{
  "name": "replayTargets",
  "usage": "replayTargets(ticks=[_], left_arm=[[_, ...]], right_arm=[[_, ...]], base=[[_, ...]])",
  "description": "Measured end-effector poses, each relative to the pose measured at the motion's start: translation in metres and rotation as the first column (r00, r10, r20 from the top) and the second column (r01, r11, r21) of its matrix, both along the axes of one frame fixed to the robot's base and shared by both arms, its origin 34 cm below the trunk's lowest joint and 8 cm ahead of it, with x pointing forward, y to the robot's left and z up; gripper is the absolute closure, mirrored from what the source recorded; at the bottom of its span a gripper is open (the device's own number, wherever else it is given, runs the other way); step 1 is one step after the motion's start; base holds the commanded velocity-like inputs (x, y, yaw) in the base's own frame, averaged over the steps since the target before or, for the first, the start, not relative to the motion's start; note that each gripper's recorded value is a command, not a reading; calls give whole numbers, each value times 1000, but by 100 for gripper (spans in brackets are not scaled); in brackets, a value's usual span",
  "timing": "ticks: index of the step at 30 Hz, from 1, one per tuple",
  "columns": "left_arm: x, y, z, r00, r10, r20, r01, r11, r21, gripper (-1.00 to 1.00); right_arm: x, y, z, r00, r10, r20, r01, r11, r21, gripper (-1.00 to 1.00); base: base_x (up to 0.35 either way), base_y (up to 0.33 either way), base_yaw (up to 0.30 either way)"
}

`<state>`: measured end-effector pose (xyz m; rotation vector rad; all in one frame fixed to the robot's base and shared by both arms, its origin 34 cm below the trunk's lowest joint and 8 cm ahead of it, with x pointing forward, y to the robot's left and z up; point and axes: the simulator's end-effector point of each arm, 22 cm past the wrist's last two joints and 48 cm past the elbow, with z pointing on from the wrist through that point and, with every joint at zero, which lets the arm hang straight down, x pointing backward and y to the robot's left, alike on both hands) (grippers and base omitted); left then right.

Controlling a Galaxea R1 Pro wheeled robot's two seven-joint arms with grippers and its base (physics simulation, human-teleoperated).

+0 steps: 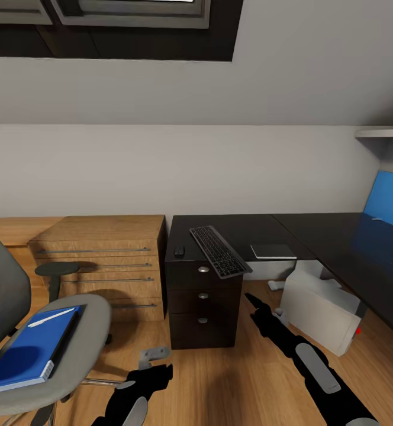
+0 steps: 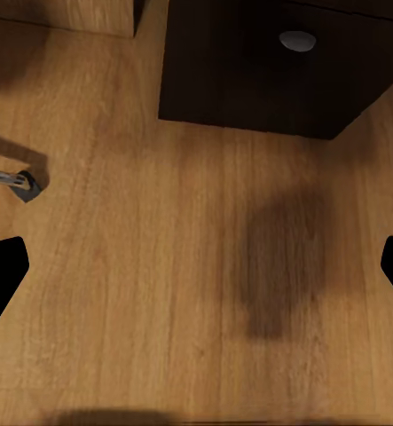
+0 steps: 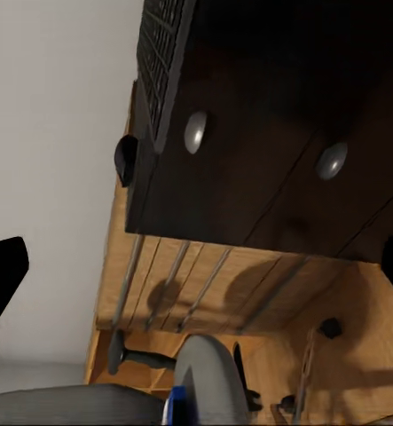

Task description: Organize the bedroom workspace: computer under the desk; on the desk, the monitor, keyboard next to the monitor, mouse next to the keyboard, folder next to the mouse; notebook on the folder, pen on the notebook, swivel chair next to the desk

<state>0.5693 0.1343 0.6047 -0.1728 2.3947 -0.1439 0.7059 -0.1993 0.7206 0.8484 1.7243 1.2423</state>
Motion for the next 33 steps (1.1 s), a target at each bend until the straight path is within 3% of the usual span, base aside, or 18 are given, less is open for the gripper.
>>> replayTargets(ticks=[2,6,33], left_arm=[[-1,-2,0,1000,-6,1,6,1000,2,-100],[-4,-13,0,999,-36,6,36,999,6,-100],[-5,-18,1,999,-50,13,50,999,8,-100]], right_arm=[[-2,1,1,1000,12,-13,-12,999,38,-100],[-3,-6,2,1000,21,-20,-19,998,57,-100],[-4,-15,-1,1000,16,-25,-15,999,36,-100]], base=[[0,0,0],[92,0,0],[159,0,0]])
